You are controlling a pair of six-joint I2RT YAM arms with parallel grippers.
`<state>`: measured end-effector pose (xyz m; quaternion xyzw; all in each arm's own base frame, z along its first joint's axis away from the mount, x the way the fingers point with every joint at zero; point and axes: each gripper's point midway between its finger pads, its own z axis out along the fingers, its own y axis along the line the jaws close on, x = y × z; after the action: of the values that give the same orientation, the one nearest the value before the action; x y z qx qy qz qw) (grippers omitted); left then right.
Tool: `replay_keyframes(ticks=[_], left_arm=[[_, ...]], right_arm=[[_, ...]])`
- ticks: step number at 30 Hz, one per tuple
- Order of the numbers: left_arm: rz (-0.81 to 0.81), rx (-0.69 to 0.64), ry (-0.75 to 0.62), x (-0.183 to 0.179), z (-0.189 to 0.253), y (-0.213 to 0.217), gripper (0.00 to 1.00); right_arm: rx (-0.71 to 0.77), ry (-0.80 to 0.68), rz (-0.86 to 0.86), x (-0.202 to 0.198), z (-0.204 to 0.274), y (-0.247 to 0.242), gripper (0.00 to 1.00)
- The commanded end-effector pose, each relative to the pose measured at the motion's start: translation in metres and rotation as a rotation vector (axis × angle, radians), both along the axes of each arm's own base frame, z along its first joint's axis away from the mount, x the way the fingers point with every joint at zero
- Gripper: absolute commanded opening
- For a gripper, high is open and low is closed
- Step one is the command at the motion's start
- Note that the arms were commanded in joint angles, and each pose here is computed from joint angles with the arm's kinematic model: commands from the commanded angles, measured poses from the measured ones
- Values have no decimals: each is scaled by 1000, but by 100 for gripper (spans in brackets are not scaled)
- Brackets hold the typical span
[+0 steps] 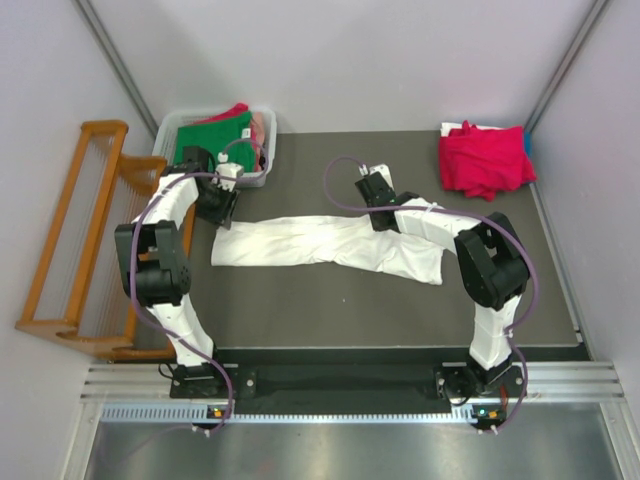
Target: Fold and stack the t-shirts
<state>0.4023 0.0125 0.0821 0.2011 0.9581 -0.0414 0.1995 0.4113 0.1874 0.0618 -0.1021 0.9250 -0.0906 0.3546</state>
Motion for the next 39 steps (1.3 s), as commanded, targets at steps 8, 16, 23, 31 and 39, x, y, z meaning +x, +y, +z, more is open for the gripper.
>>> replay_keyframes(ticks=[8, 16, 23, 31, 39], left_arm=[[10, 0, -8, 18, -8, 0, 41], [19, -7, -5, 18, -10, -1, 0], [10, -9, -8, 14, -8, -2, 0], [3, -12, -37, 11, 6, -3, 0], [-1, -11, -54, 10, 12, -3, 0]], right_arm=[[30, -66, -4, 7, 21, 3, 22], [36, -63, 1, 3, 21, 2, 22], [39, -71, 2, -2, 28, 1, 22], [15, -134, 1, -5, 57, -2, 20], [-18, -127, -8, -5, 48, -7, 36]])
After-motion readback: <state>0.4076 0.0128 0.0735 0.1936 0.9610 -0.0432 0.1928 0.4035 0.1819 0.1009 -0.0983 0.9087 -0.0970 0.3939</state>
